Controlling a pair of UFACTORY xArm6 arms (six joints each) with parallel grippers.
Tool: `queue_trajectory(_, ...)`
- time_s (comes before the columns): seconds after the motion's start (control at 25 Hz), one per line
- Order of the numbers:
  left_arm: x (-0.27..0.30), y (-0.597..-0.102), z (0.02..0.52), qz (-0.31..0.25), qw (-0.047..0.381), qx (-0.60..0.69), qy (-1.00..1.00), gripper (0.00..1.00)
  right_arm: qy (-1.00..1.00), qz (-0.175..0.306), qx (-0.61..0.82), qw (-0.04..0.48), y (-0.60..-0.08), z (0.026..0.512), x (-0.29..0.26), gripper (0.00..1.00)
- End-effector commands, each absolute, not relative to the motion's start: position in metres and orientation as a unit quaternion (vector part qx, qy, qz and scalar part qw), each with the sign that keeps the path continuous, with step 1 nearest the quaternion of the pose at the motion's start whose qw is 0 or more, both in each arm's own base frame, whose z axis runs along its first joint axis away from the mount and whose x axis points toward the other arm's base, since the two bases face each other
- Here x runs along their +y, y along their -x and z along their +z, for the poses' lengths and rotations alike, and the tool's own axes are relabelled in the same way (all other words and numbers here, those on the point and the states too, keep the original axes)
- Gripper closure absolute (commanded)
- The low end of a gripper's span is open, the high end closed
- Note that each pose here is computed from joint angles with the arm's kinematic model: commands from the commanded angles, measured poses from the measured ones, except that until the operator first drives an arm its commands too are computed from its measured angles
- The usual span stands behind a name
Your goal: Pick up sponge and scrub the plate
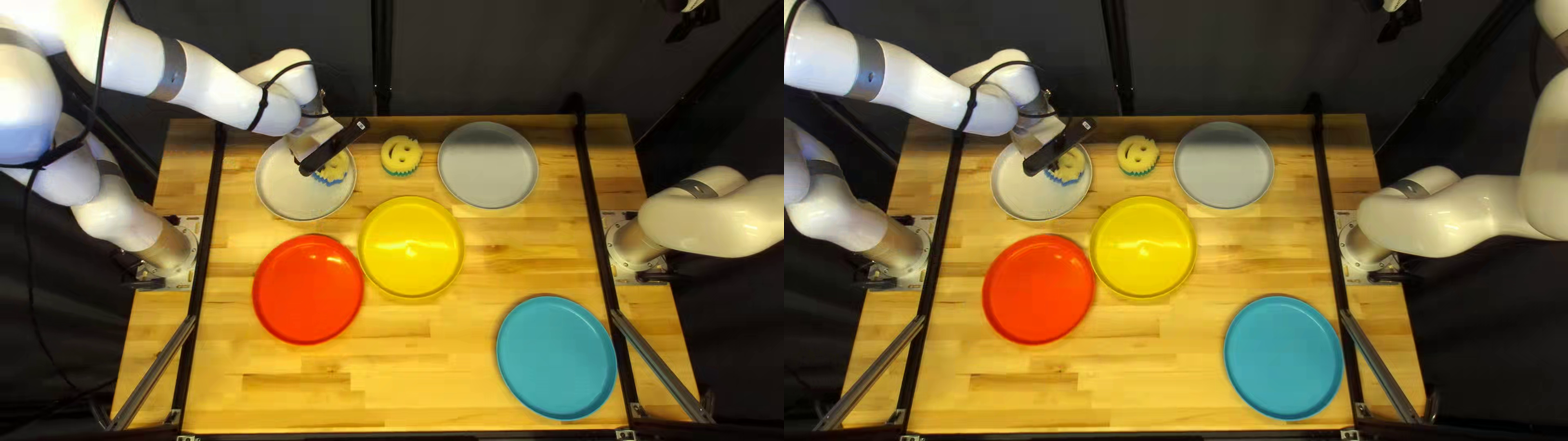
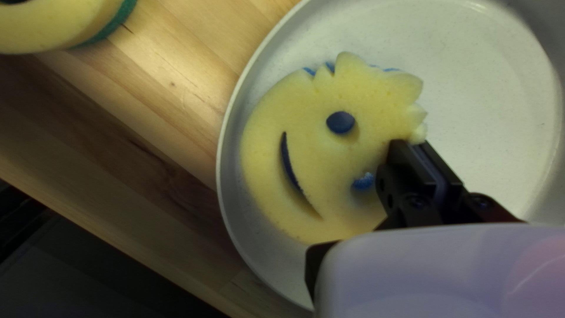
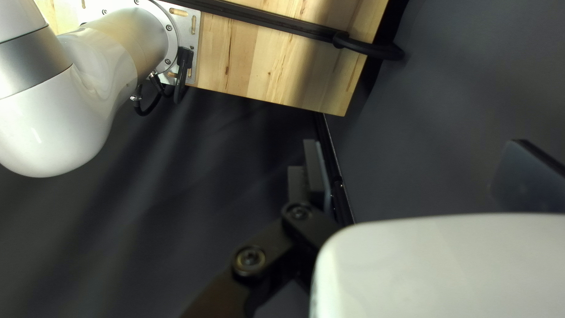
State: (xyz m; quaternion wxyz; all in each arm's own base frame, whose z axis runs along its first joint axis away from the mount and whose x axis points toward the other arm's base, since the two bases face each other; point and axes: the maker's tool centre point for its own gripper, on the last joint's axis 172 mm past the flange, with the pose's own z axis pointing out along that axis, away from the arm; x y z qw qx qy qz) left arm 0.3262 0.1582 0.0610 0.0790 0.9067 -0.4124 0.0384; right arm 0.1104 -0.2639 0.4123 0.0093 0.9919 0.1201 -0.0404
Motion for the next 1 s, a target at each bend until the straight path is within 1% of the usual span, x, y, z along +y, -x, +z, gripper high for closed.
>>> queue_trajectory(0.04,0.138,-0.307,0.061,0.033,0.089,-0.416,-0.905,1.0,-0.992,-0.04,0.12,0.009,-0.11,0.412,-0.264,0.0)
queue_trajectory(0.32,0.125,-0.279,0.058,0.033,0.094,-0.397,-0.913,1.0,-0.992,-0.04,0.12,0.009,-0.11,0.412,-0.264,0.0)
queue_trajectory(0.52,0.138,-0.284,0.049,0.039,0.098,-0.371,-0.923,1.0,-0.992,-0.04,0.12,0.009,-0.11,0.412,-0.264,0.0)
queue_trajectory(1.0,0.182,-0.297,0.056,0.044,0.093,-0.342,-0.934,1.0,-0.992,-0.04,0.12,0.009,-0.11,0.412,-0.264,0.0)
